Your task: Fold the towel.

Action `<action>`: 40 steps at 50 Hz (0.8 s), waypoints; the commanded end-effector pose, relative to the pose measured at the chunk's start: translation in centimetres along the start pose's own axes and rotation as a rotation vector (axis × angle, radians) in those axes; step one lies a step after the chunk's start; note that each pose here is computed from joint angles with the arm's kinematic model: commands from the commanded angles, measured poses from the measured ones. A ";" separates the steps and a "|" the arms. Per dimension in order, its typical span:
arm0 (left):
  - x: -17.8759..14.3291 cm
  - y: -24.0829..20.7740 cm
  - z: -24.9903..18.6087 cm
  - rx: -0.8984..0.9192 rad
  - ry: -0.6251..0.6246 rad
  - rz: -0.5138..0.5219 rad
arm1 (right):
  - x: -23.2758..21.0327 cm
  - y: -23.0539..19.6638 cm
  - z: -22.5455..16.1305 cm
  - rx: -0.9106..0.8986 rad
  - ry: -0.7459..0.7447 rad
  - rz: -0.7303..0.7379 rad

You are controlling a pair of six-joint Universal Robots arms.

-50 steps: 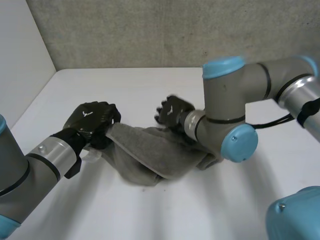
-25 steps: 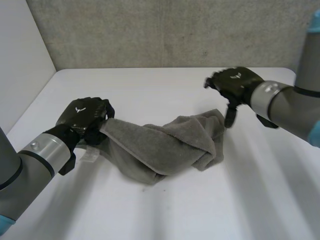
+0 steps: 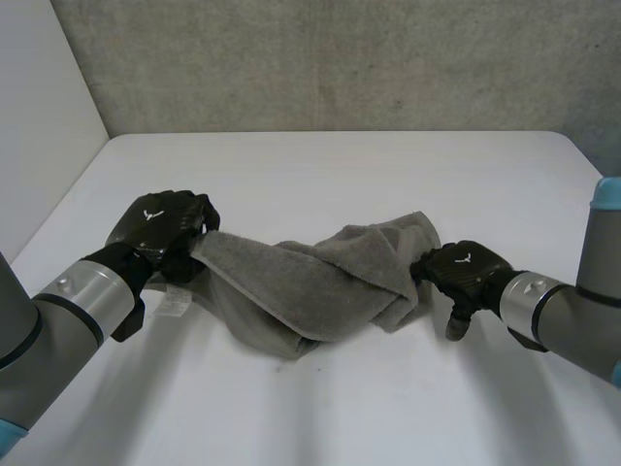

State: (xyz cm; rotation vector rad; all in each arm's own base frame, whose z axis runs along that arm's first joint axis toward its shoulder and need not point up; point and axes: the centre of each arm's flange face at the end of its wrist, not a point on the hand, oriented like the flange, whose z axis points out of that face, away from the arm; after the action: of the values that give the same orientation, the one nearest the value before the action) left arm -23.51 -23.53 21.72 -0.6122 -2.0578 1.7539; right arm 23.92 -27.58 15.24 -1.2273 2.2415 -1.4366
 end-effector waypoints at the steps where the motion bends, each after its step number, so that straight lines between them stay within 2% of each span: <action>1: 0.0 0.1 0.0 -0.003 0.001 -0.001 | -0.1 1.1 1.6 0.022 0.008 -0.006; 40: 0.0 0.2 0.0 0.002 0.000 0.000 | -1.6 1.2 4.9 0.072 -0.017 -0.017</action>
State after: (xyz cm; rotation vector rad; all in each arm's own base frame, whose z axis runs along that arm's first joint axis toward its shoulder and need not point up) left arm -23.46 -23.50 21.54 -0.6113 -2.0597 1.7520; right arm 26.88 -28.90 11.66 -1.2345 2.1529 -1.4870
